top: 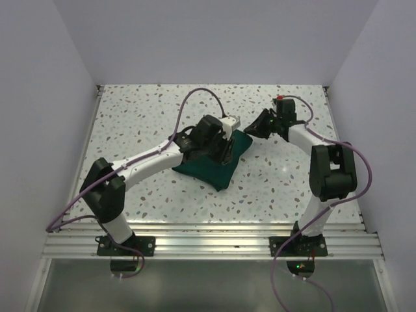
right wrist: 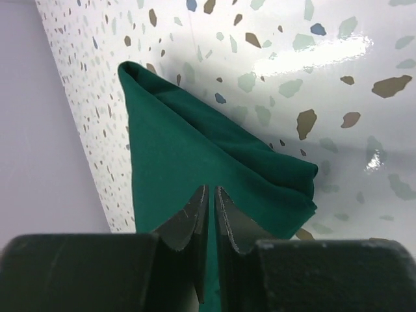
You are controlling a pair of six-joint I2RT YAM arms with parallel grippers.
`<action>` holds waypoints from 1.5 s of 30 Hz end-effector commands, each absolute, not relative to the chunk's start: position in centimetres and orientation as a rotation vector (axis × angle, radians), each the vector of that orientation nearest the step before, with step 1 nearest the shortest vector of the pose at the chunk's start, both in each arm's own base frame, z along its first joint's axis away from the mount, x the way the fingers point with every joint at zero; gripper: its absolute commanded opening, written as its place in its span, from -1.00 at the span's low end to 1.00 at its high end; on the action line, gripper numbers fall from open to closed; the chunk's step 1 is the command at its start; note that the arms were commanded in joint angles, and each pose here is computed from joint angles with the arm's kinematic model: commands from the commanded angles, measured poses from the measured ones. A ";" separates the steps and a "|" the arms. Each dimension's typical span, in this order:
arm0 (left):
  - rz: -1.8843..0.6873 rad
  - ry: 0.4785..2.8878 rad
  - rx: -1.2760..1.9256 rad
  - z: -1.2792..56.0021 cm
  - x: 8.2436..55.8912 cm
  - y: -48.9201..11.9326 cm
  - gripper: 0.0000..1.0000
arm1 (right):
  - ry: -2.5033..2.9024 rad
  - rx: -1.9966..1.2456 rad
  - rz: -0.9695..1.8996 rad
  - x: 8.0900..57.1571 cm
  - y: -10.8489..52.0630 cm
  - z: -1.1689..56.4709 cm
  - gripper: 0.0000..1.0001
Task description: Prepare the surgical pack
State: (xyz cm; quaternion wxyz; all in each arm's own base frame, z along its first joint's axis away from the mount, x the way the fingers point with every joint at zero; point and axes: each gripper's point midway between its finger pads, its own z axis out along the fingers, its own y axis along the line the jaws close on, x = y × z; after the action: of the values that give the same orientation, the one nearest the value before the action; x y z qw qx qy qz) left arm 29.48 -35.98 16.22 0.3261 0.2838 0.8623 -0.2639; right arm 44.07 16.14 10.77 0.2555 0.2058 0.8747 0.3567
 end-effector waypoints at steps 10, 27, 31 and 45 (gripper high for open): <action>-0.844 2.273 0.777 11.2 25.5 -36.9 -0.35 | 2.358 0.499 1.188 44.3 19.0 10.0 -0.88; -0.756 2.332 0.788 6.3 22.5 -32.3 -0.54 | 2.406 0.545 1.115 46.0 18.2 6.1 -0.98; -0.703 2.332 0.803 6.4 22.7 -31.5 -0.53 | 2.389 0.532 1.120 47.0 18.3 6.6 -0.99; -0.746 2.181 0.599 17.5 26.4 -30.7 0.25 | 2.241 0.453 1.076 46.5 16.0 17.0 -0.04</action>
State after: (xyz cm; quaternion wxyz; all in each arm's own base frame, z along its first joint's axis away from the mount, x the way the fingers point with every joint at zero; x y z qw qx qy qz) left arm 24.92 -32.53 13.72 0.3329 0.2723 0.8553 -0.2889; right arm 46.90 17.68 11.16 0.2420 0.1867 0.8599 0.4088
